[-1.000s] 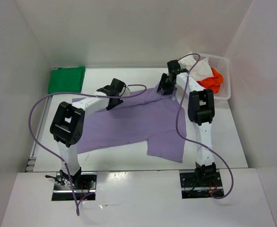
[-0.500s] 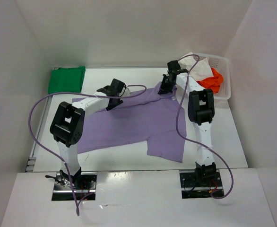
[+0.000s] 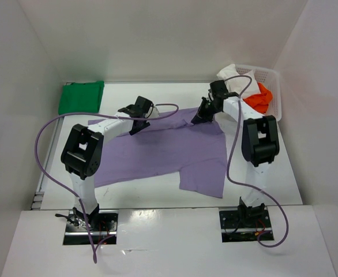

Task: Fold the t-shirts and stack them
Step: Fold the flattened tshirt in 1/3 of the way

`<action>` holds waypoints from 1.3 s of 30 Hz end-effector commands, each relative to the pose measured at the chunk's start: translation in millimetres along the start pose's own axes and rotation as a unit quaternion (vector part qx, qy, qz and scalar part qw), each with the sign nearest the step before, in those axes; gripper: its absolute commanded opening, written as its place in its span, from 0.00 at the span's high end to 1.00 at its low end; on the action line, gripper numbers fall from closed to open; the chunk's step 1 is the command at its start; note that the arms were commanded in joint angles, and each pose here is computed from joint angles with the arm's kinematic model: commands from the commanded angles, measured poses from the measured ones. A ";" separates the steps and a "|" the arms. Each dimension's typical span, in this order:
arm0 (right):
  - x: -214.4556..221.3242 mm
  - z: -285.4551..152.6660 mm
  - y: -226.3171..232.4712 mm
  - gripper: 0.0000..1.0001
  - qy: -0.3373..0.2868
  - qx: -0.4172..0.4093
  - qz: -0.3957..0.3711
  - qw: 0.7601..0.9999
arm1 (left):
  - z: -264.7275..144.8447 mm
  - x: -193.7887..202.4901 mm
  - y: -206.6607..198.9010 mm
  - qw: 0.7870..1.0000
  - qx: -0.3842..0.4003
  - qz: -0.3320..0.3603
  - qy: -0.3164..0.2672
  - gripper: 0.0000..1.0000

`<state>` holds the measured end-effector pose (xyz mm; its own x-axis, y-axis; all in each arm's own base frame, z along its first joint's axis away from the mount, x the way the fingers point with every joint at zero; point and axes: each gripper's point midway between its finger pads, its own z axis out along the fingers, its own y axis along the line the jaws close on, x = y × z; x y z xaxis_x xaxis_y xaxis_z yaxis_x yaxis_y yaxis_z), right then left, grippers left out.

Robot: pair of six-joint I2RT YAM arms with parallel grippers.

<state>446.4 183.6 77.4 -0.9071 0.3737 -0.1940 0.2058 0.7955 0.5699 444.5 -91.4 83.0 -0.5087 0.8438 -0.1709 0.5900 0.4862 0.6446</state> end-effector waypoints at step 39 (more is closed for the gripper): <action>29.3 -35.1 -58.4 0.55 -0.050 0.031 0.036 0.998 | -122.7 -164.6 -123.3 0.946 0.197 -0.025 -0.257 0.33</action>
<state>377.4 131.3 69.0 -0.8584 0.4802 -0.1804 0.3254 0.7815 0.5323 372.4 -297.7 114.7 -0.1885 0.8495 -0.4928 0.8212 0.4116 0.3952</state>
